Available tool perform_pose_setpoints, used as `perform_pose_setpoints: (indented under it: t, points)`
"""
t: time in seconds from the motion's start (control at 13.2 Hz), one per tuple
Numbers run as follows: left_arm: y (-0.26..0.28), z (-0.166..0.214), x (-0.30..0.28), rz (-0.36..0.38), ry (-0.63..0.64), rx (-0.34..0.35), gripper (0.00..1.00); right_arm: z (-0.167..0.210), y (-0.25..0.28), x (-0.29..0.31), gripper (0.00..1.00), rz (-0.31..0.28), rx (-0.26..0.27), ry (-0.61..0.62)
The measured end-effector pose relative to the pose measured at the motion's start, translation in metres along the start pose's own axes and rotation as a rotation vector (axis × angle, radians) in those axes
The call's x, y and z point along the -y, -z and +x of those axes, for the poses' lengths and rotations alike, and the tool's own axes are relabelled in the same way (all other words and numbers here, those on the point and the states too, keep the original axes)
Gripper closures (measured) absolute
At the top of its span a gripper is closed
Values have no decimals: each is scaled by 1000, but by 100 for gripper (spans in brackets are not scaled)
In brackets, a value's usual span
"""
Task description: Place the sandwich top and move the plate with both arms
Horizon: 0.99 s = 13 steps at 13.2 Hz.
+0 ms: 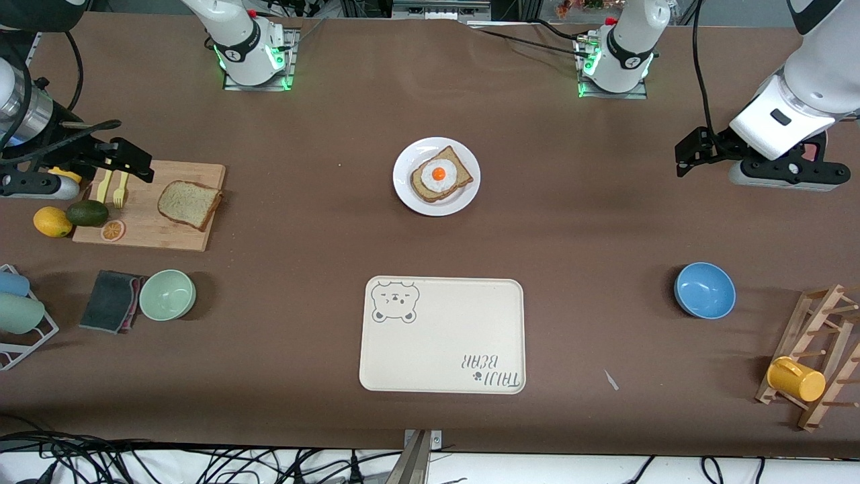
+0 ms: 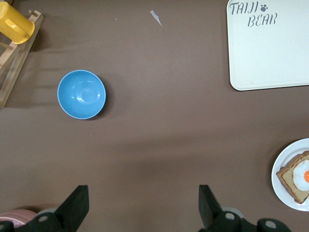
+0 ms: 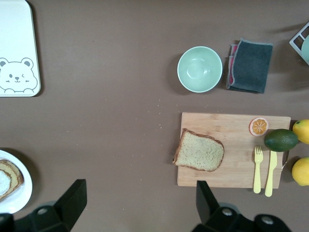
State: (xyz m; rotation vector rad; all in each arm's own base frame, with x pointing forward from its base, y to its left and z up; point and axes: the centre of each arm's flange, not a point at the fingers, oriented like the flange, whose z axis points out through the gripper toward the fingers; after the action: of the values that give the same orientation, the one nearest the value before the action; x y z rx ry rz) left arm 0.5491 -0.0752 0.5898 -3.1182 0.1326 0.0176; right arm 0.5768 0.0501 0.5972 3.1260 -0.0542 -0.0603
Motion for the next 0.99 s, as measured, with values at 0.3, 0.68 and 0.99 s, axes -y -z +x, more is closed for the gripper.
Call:
perform_pose_setpoints:
  t: [0.3,0.68,0.99]
  points:
    - [0,0,1,0,1,0,0,0,0,-2,0,2,1,-4]
    - [0,0,2,0,3,0,0,0,0,-1,0,3,1,-6]
    - [0,0,6,0,11,0,0,0,-2,9,0,4,4,13]
